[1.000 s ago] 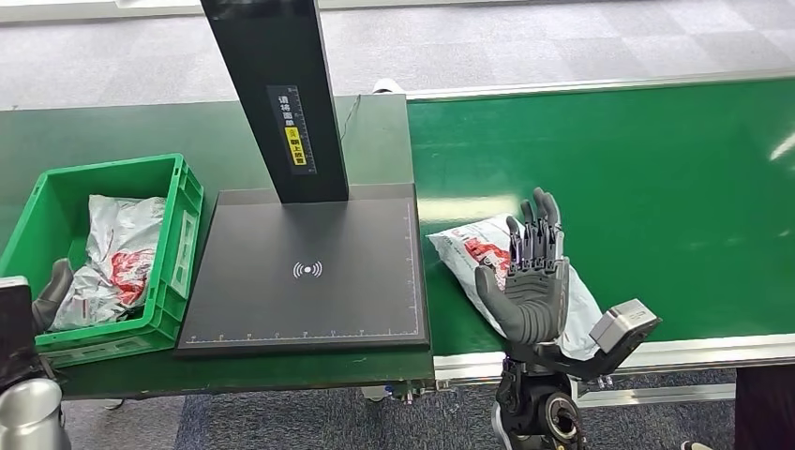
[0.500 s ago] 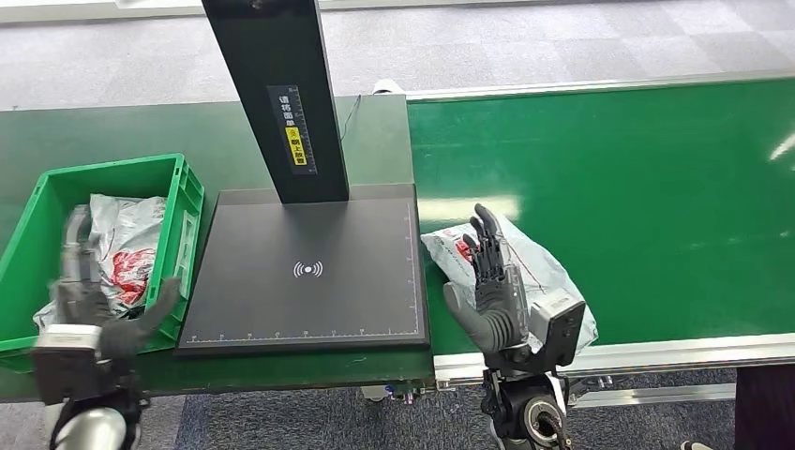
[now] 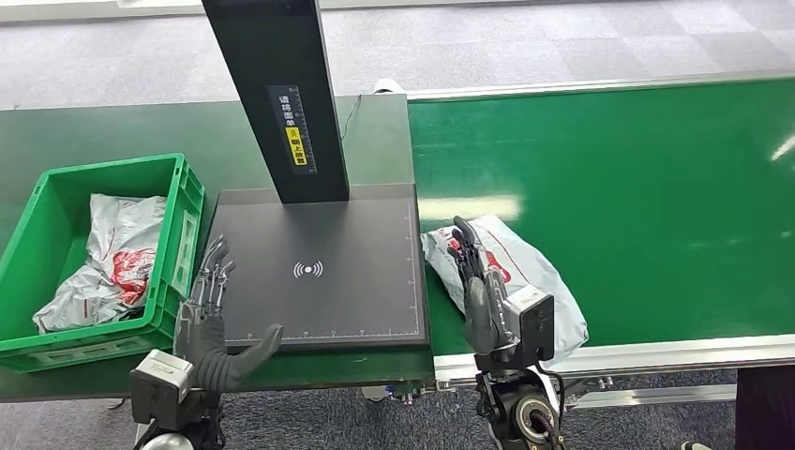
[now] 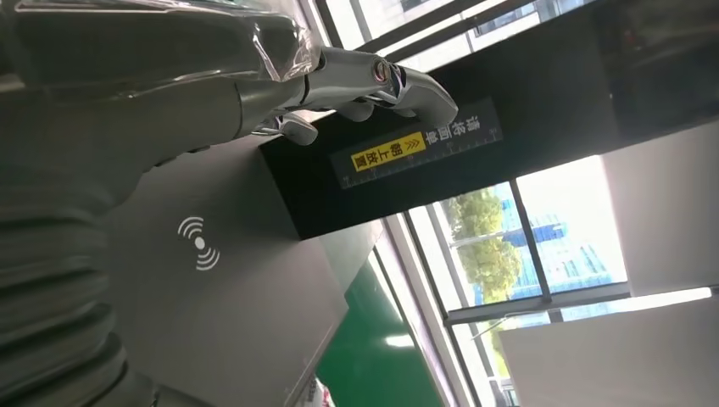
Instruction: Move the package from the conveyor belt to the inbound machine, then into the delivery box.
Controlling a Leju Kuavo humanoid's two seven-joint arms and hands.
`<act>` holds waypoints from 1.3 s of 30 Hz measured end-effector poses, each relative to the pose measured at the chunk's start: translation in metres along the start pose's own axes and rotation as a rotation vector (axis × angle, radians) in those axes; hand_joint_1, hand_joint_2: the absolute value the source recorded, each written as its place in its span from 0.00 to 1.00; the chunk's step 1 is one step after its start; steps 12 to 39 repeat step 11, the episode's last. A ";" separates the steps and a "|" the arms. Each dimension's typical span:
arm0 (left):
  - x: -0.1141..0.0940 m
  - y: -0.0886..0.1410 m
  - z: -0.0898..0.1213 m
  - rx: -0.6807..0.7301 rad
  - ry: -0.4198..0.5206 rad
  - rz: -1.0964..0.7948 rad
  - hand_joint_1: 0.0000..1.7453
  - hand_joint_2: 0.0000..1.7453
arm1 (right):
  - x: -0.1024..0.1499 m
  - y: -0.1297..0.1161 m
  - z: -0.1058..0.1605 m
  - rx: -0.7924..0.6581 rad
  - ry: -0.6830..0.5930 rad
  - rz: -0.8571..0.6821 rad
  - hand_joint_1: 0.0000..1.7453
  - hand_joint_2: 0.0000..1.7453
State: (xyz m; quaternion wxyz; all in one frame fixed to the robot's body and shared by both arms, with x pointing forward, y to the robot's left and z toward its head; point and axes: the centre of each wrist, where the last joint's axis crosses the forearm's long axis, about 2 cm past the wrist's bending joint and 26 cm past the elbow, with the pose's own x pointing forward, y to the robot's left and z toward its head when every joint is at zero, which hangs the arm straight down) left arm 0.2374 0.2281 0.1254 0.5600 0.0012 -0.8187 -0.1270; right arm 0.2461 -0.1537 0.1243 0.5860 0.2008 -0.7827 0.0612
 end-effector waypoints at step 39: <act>0.000 -0.003 0.000 -0.006 0.001 0.007 0.00 1.00 | -0.002 0.000 0.001 0.000 0.010 -0.001 0.00 0.00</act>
